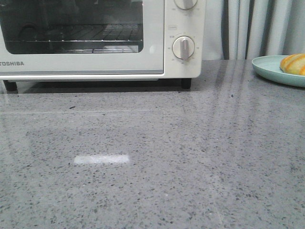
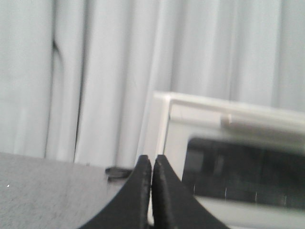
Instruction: Put bread in oven
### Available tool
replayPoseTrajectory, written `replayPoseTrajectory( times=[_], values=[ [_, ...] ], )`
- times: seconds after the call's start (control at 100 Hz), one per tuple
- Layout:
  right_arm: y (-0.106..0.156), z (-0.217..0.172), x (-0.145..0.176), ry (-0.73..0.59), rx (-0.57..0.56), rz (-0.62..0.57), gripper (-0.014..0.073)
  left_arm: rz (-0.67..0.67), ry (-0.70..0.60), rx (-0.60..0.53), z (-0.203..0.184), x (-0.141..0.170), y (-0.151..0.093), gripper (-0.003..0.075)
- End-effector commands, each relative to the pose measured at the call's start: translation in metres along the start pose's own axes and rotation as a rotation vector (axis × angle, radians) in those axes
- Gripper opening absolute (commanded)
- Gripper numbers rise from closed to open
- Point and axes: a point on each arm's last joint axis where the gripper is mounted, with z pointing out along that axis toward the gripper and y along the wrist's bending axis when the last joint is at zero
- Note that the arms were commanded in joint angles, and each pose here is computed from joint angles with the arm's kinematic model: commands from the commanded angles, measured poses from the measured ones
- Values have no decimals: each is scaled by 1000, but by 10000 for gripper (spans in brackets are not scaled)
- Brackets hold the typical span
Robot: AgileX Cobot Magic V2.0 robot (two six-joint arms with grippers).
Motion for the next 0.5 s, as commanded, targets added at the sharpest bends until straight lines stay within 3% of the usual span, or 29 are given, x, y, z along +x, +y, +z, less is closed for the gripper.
replayPoseTrajectory(
  times=[0.0, 0.1, 0.21, 0.33, 0.49],
  values=[
    [-1, -2, 0, -38, 6, 26, -58, -147, -137, -58, -4, -6, 7, -21],
    [-2, -2, 8, 46, 14, 110, -58, -273, -137, -100, -5, -5, 11, -21],
    [-2, -2, 5, 31, 25, 209, -58, -397, -136, -139, -5, -5, 15, -21],
    [0, -2, -4, 14, 14, 215, -58, -577, -122, -191, -5, -2, 20, -21],
    [11, -2, -27, 36, -33, 155, -58, -604, -82, -138, -1, -15, 13, -21]
  ],
)
